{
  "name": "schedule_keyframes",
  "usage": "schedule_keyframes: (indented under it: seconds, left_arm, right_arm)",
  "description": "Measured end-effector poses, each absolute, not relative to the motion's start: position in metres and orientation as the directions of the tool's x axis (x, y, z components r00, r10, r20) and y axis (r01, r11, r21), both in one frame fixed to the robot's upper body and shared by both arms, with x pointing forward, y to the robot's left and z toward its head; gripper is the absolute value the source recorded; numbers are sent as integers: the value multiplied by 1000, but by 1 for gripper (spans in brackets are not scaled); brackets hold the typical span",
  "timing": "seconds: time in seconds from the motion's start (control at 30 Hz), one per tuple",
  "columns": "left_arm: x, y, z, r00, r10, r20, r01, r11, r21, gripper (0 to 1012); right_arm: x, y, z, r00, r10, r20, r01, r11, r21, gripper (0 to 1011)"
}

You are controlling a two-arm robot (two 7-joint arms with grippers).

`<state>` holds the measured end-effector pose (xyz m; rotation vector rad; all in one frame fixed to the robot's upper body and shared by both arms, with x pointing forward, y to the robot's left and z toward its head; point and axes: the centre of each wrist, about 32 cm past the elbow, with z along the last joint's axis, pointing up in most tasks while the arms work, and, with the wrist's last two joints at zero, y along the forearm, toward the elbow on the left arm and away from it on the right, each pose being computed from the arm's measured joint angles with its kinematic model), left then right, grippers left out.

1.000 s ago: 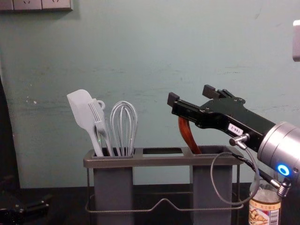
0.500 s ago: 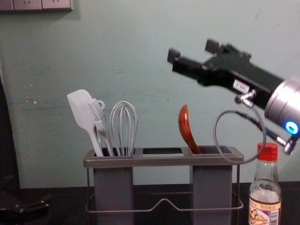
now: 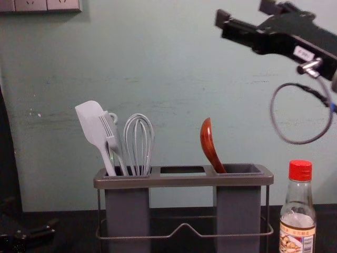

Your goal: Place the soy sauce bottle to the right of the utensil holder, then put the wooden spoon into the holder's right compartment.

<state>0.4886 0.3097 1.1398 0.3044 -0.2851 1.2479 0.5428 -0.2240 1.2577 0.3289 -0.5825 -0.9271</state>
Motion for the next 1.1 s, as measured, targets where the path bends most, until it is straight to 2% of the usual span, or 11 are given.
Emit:
schedule_keyframes:
  seconds: [0.33,0.5,0.77,1.1]
  left_arm:
    - [489,310,1140,292,880,374,-955,287,70,1000]
    - [489,310,1140,292,880,374,-955,287,70,1000]
    - [489,310,1140,292,880,374,-955,287,70,1000]
    - [489,310,1140,292,880,374,-955,287,70,1000]
  right_arm:
    - [545,-271,1269,364,-868,339,706,494,507,1003]
    - [545,-291,1266,323,-887,329,741,454,495,1002]
    - [543,-317,1231,249,-927,281,844,350,407,1002]
    - [538,-325,1191,225,-941,251,913,294,282,1002]
